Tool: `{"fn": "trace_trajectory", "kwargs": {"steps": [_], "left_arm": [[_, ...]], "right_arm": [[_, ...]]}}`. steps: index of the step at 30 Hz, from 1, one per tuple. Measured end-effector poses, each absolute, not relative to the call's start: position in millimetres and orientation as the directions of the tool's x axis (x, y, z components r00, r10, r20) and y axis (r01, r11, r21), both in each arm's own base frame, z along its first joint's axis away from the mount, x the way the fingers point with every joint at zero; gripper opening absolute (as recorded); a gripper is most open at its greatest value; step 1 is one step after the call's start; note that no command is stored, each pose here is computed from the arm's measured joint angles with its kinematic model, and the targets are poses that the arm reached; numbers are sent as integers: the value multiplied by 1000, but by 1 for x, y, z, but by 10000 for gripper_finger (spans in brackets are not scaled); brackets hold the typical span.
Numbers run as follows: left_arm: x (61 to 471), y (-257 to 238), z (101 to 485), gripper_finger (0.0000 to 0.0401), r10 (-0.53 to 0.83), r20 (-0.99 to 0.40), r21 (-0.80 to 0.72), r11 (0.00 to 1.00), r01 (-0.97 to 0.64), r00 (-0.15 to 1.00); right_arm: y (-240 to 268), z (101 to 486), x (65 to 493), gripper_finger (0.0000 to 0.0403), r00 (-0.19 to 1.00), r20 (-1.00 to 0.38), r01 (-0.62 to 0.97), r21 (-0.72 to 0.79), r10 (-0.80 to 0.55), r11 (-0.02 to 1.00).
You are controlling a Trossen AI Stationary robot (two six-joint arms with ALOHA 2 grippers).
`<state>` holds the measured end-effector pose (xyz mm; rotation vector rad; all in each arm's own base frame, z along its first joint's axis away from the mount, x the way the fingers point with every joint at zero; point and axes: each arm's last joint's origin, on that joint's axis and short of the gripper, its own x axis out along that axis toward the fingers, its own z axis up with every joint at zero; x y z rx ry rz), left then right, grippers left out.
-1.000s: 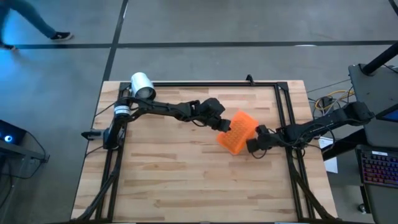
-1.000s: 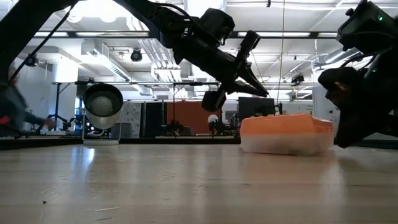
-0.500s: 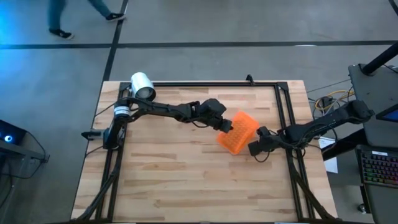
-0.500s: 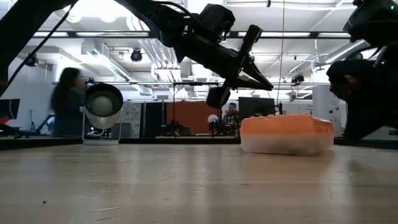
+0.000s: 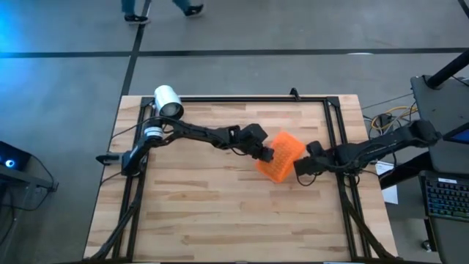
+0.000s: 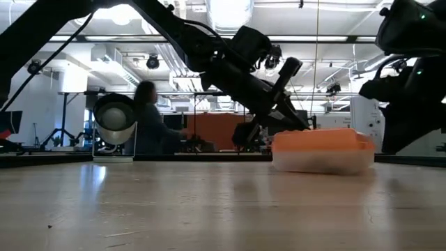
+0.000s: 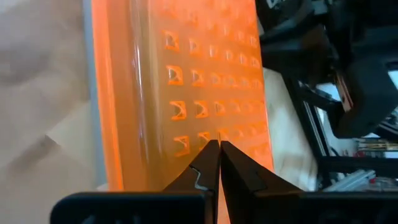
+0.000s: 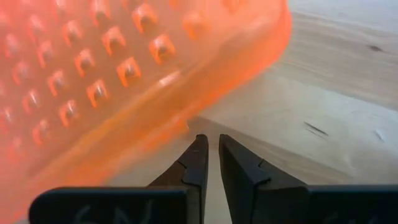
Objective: Pick & place school supplies into a supply box
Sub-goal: Close the orange supply box
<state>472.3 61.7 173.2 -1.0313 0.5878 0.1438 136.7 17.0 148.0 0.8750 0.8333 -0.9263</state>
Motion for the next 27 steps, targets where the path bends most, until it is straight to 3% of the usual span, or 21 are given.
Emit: {"fn": "trace_trajectory", "kwargs": {"steps": [7,14,18,23,25,27], "left_arm": [[472,42,171,0,-283,-523,-800,488,-349,804],[470,24,177,0,-283,-544,-783,509,-357,790],[470,23,177,0,-250,-553,-772,513,-375,795],[470,23,177,0,-237,-556,-768,512,-384,796],[470,24,177,0,-235,-558,-768,510,-387,796],[469,24,176,0,-229,-568,-762,510,-399,791]], "right_arm": [[8,144,155,33,447,-848,868,333,-285,369],[0,139,181,33,493,-842,816,361,-218,452],[-1,139,187,34,429,-877,825,282,-217,491],[-4,154,182,34,307,-890,873,123,-337,471],[-5,163,181,34,314,-883,876,128,-348,464],[-3,170,182,34,374,-886,843,201,-274,499]]}}
